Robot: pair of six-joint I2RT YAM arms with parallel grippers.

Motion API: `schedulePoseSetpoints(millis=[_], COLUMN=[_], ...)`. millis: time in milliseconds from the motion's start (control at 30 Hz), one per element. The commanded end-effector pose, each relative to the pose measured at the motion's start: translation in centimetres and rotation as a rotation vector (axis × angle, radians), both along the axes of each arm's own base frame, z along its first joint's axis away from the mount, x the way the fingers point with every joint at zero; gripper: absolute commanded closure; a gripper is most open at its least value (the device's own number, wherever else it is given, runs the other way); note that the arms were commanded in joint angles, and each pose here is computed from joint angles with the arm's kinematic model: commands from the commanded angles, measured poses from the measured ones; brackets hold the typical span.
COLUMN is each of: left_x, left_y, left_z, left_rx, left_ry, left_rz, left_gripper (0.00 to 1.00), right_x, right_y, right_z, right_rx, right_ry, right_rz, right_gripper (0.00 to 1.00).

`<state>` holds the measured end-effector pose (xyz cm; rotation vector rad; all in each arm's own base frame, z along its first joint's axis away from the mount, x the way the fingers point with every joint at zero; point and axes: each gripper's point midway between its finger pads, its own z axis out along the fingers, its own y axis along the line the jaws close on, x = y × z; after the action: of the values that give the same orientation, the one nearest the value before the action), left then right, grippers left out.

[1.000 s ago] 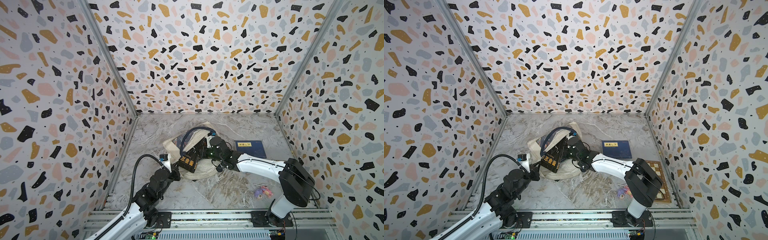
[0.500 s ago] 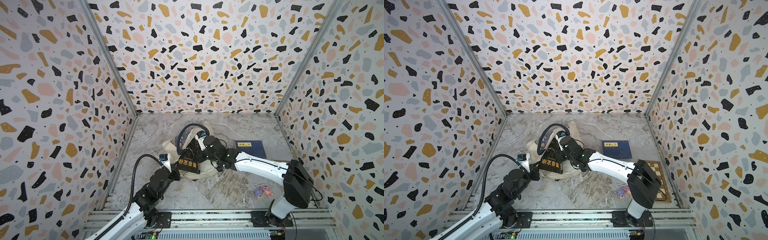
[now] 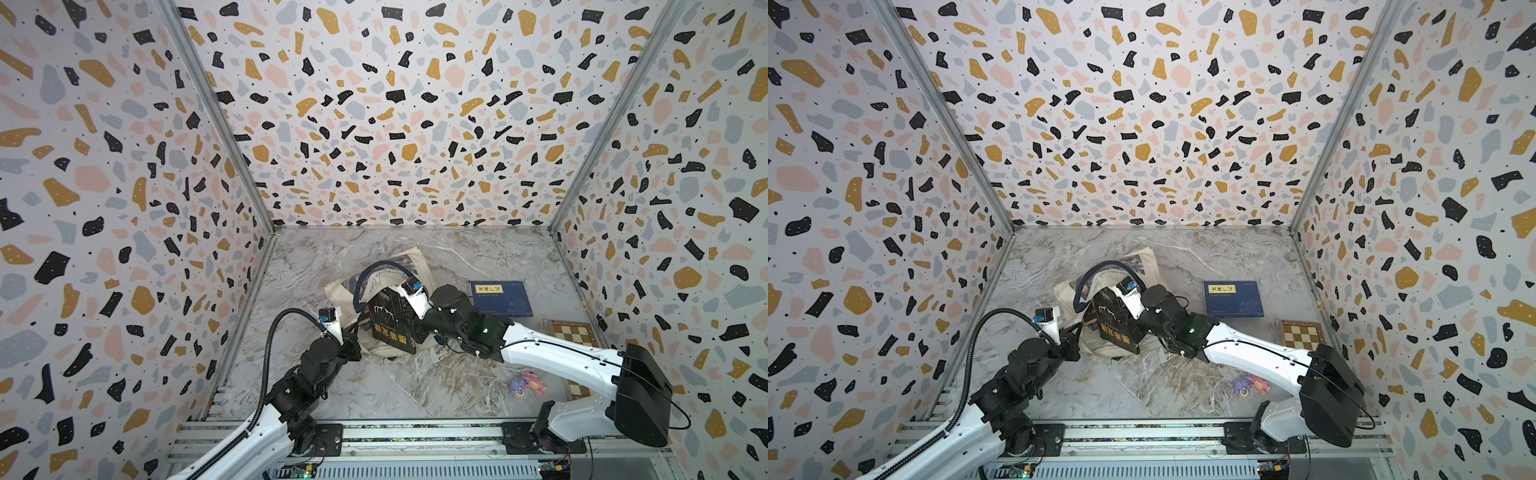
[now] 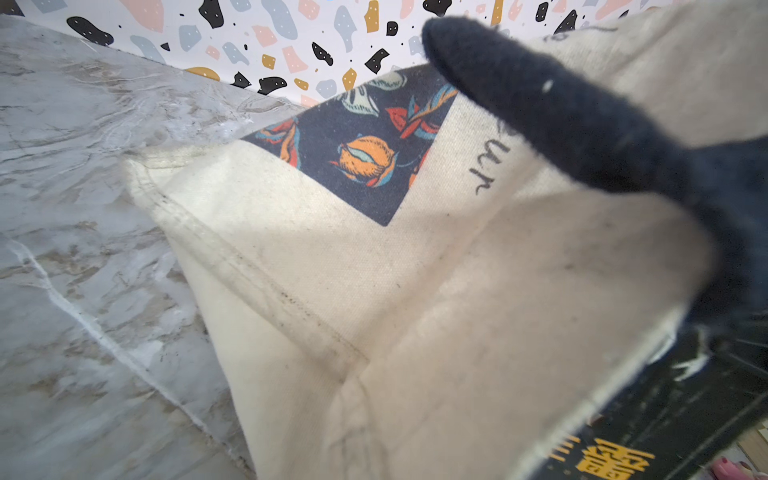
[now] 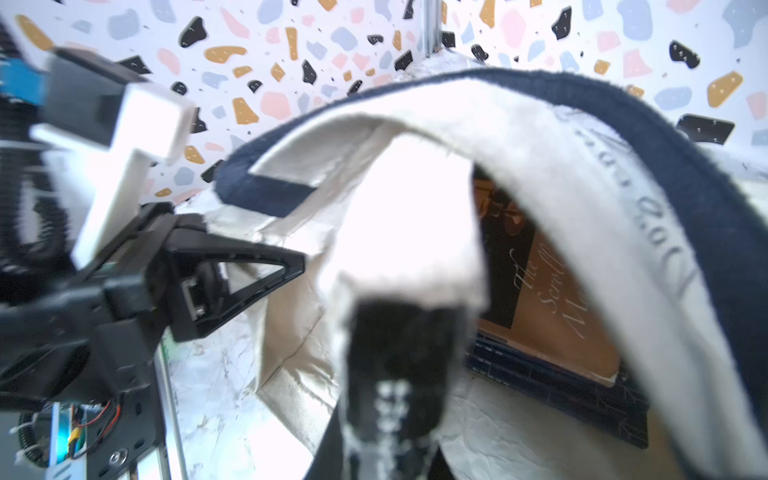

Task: Take out the books from the canvas bag
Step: Pick up the book from the canvas bag, then place the book at the center of the board.

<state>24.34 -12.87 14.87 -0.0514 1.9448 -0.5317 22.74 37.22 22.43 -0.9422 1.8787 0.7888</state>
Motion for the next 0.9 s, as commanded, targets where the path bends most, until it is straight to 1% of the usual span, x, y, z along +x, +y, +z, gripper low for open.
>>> schedulePoseSetpoints(millis=[0, 133, 267, 367, 467, 533, 633, 767, 867], left_x=[0.4, 0.4, 0.4, 0.4, 0.4, 0.4, 0.4, 0.4, 0.4], left_y=[0.3, 0.3, 0.3, 0.3, 0.3, 0.3, 0.3, 0.3, 0.3], left_z=[1.1, 1.1, 1.0, 1.0, 0.9, 0.8, 0.9, 0.9, 1.0], left_rx=[-0.013, -0.011, -0.011, -0.009, -0.009, -0.007, -0.006, -0.008, -0.008], left_ry=[-0.019, -0.016, -0.013, -0.012, -0.008, -0.004, -0.006, -0.005, -0.005], left_rz=[0.027, 0.030, 0.032, 0.032, 0.032, 0.032, 0.033, 0.032, 0.032], left_gripper=[1.00, 1.00, 1.00, 1.00, 1.00, 1.00, 1.00, 1.00, 1.00], right_x=[-0.9, -2.4, -3.2, -3.6, -3.6, -3.3, -2.4, -0.3, 1.2], right_y=[0.0, -2.4, -5.3, -7.3, -9.6, -11.2, -14.4, -19.9, -24.0], right_z=[8.5, 11.8, 14.6, 16.4, 18.0, 18.7, 19.6, 19.0, 16.6], right_rx=[0.235, 0.372, 0.476, 0.537, 0.594, 0.624, 0.675, 0.743, 0.771], right_ry=[-0.179, -0.196, -0.216, -0.226, -0.242, -0.242, -0.251, -0.213, -0.125], right_rz=[0.077, 0.138, 0.142, 0.109, 0.036, -0.040, -0.208, -0.521, -0.776], right_gripper=[1.00, 1.00, 1.00, 1.00, 1.00, 1.00, 1.00, 1.00, 1.00])
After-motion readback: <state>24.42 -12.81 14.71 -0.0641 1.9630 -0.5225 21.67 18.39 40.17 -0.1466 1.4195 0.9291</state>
